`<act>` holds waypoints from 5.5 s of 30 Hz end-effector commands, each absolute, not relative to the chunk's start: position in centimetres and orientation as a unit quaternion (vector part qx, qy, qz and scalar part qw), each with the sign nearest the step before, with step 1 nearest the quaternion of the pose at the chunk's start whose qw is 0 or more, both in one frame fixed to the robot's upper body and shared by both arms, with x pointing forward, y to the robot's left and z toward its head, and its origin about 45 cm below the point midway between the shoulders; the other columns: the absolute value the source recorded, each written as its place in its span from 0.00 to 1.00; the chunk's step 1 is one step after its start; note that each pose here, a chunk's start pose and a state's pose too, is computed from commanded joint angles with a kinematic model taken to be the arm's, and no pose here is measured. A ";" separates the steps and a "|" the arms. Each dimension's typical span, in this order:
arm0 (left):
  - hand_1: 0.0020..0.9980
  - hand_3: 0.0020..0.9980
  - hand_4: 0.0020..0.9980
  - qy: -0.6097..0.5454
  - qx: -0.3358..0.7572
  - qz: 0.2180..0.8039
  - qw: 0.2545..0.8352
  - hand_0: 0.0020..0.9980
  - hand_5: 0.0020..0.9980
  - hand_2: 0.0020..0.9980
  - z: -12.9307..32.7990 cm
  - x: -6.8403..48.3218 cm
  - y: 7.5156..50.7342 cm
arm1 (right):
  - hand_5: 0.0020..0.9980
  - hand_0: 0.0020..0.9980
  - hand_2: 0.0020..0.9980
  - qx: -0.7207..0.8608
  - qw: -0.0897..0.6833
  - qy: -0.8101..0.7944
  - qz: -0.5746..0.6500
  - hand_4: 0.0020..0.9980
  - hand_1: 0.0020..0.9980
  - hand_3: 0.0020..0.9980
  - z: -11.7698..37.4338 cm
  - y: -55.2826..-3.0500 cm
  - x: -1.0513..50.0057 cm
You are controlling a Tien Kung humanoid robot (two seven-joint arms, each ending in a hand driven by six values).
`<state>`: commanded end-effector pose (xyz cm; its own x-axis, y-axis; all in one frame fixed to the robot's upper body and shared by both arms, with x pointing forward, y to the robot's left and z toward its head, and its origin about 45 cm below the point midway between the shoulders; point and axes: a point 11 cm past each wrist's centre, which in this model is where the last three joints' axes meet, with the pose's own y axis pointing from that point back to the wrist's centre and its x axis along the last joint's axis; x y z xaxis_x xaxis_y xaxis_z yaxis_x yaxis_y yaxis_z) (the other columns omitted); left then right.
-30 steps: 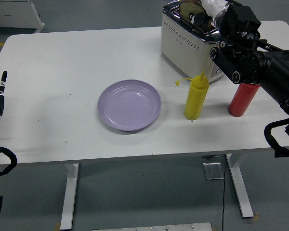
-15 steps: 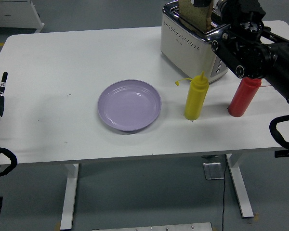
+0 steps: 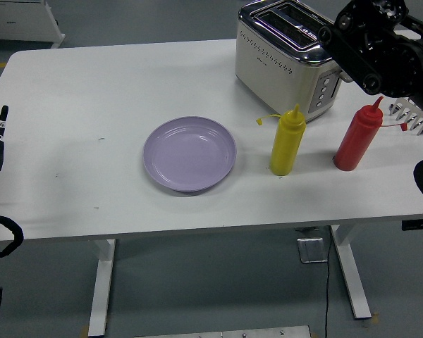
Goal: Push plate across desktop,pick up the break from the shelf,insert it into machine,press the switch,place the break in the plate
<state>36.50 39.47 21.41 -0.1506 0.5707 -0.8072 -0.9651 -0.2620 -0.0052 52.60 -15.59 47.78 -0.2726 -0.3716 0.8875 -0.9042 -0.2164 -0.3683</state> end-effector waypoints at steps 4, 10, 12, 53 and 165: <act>0.91 0.79 0.66 0.273 -0.362 0.708 0.542 0.85 1.00 0.91 21.4 36.5 39.5 | 0.08 0.24 0.43 0.585 0.233 -0.548 0.550 0.45 0.35 0.50 47.6 -13.3 51.4; 0.91 0.79 0.66 0.272 -0.362 0.710 0.539 0.85 1.00 0.91 21.4 36.4 39.7 | 0.08 0.24 0.43 0.641 0.226 -0.496 0.541 0.45 0.35 0.50 46.4 -9.9 49.2; 0.91 0.79 0.66 0.272 -0.362 0.710 0.539 0.85 1.00 0.91 21.3 36.3 39.8 | 0.08 0.24 0.43 0.662 0.226 -0.476 0.534 0.45 0.35 0.50 45.8 -8.8 48.4; 0.91 0.79 0.66 0.276 -0.361 0.710 0.538 0.85 1.00 0.91 21.0 36.3 39.5 | 0.10 0.25 0.43 0.813 0.335 -0.307 0.363 0.47 0.34 0.49 30.8 -3.8 44.2; 0.92 0.79 0.66 0.275 -0.364 0.707 0.540 0.86 1.00 0.91 21.3 36.5 39.3 | 0.20 0.21 0.44 0.773 0.323 -0.334 0.431 0.57 0.34 0.49 28.6 -4.1 45.0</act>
<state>36.52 39.25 21.27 -0.1511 0.5629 -0.8126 -0.9643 -0.2649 -0.0042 45.02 -4.12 28.65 0.4048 -0.2384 0.8828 -0.7959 -0.5672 0.2118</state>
